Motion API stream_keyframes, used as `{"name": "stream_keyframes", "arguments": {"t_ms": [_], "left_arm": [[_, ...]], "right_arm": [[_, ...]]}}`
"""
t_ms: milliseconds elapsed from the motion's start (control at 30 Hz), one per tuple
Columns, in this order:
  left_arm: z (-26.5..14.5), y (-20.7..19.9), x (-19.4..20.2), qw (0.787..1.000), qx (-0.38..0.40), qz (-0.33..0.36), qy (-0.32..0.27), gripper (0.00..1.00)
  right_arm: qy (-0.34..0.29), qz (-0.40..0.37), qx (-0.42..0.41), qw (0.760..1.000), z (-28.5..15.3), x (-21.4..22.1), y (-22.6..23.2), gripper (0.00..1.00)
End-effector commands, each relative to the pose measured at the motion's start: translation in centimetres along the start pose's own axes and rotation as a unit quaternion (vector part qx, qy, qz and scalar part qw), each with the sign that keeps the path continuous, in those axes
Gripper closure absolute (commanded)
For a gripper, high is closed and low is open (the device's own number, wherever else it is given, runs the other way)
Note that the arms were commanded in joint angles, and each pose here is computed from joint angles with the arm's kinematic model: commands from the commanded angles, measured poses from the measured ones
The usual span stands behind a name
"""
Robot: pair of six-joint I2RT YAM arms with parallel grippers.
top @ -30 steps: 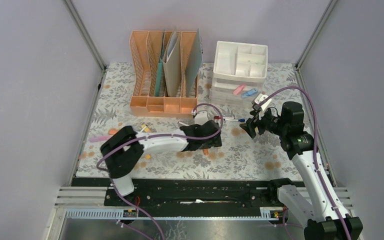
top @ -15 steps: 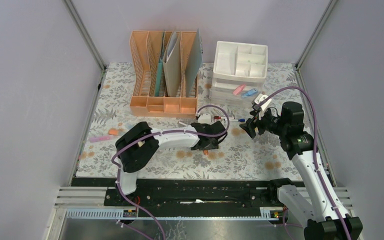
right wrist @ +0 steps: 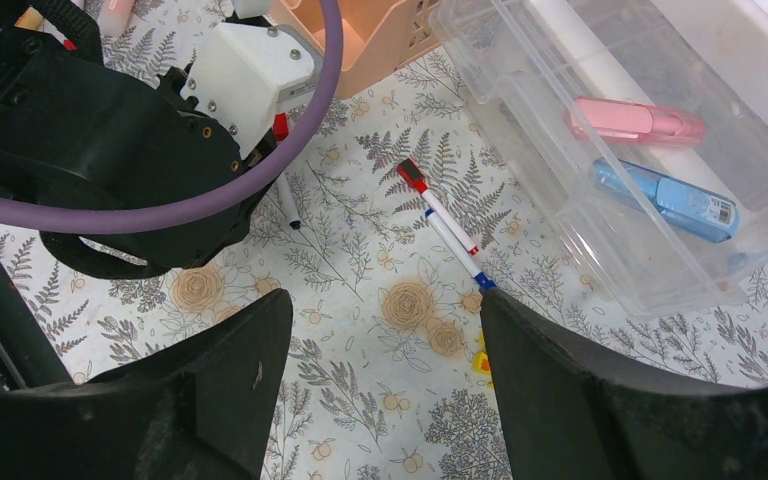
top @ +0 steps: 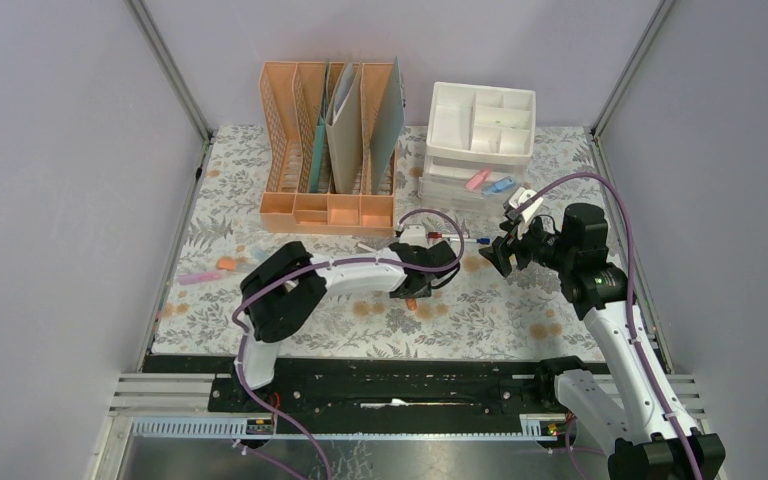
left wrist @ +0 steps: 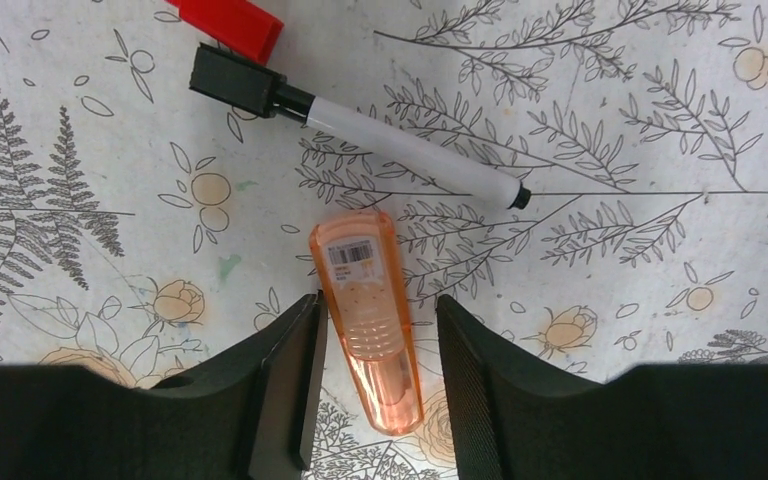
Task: Organize the desk
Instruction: Pick up the stationery from the center of the board.
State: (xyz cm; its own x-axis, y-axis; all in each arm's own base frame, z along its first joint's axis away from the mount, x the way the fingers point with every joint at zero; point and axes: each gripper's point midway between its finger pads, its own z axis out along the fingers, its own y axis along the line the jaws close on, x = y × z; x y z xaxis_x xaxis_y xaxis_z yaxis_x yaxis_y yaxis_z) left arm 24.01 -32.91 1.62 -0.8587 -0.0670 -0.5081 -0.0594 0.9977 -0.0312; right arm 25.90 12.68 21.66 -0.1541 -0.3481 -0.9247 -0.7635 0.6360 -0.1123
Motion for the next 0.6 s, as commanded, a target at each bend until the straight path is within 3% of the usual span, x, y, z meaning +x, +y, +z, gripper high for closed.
{"name": "stream_keyframes", "arguments": {"t_ms": [0,67,267,467,567], "left_arm": [[1.4,1.1,1.2,0.999,-0.037,0.028,0.017,0.52],[1.5,1.2,1.3,0.998,-0.045,0.034,0.020,0.59],[0.6,1.8,0.7,0.999,-0.043,0.026,0.008,0.94],[-2.0,2.3,-1.0,0.999,-0.017,0.005,-0.029,1.00],[-4.0,2.2,-2.0,0.998,0.036,-0.022,-0.055,1.00]], "right_arm": [[-0.014,-0.012,0.008,1.000,0.0,-0.8,-0.5,0.24],[-0.014,-0.012,0.007,1.000,0.0,-0.8,-0.5,0.24],[-0.017,-0.012,0.005,1.000,-0.1,-0.9,-0.3,0.24],[-0.020,0.005,-0.023,1.000,0.2,-0.9,0.6,0.24],[-0.023,0.016,-0.045,0.999,0.4,-0.9,1.2,0.23]]}}
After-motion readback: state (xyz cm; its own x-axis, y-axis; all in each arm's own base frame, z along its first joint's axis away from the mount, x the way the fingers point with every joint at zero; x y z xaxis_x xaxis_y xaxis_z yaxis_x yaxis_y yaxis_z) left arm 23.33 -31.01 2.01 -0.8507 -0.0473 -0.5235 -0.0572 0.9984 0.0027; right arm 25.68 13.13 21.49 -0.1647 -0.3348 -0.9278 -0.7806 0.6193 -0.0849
